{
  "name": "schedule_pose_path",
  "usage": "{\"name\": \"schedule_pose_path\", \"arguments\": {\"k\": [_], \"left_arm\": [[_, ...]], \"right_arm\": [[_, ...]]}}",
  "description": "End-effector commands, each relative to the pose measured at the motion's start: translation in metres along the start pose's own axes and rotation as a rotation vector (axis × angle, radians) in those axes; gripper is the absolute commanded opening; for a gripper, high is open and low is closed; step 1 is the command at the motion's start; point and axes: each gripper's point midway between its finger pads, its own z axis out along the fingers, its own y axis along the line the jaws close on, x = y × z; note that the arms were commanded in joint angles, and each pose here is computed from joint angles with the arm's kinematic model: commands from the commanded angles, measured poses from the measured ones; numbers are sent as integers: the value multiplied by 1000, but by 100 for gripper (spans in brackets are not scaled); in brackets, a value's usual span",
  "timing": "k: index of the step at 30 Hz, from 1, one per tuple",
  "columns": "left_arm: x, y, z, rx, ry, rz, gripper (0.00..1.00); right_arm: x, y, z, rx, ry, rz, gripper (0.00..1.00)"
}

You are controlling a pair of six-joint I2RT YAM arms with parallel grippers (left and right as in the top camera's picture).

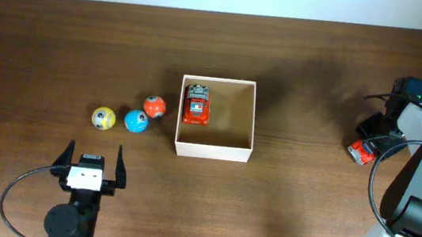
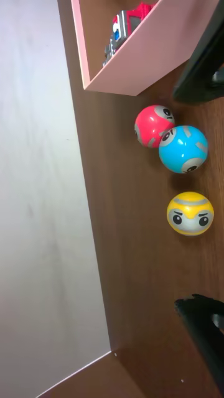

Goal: Pack container
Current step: 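Lower the right gripper and grasp the truck with yellow crane arm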

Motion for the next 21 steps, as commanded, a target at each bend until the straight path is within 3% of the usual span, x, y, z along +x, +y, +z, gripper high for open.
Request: {"name": "schedule_pose_path", "arguments": {"k": [1,7,21], "left_arm": [[1,-2,0,8,-2,13,99],[1,-2,0,8,-2,13,99],[1,-2,0,8,-2,13,99]], "right_arm": [[0,-2,-1,2,-5,-19,56],[-1,4,-2,-26,-5,-60,56],[15,82,-38,-486,77,-418,57]]}}
